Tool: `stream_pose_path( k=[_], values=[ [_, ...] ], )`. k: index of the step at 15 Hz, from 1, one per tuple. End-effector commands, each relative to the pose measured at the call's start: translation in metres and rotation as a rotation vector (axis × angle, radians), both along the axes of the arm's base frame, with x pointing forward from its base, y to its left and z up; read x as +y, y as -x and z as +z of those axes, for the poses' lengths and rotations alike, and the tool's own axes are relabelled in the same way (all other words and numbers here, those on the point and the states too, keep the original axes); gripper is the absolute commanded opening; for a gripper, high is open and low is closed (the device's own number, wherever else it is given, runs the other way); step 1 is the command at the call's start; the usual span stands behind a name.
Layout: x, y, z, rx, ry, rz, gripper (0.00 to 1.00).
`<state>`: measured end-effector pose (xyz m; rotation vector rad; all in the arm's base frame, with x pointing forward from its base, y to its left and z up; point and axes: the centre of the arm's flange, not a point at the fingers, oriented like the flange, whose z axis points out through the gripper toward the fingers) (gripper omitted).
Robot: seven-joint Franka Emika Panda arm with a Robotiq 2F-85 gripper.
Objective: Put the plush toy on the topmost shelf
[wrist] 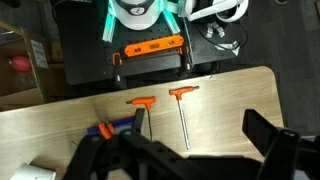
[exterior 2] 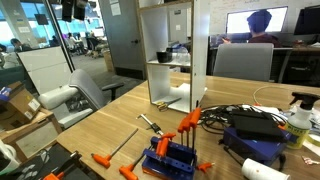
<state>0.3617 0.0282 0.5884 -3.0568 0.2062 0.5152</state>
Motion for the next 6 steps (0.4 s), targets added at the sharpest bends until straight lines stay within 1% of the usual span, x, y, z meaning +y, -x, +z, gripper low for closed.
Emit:
stream_pose_path(
  k=[1,6],
  values=[
    [-0.0001,-0.0015,-0.0013,0.004,0.000,0.000,1.00],
    [-0.0001,-0.0024,-0.0006,0.003,-0.001,0.000,1.00]
  ],
)
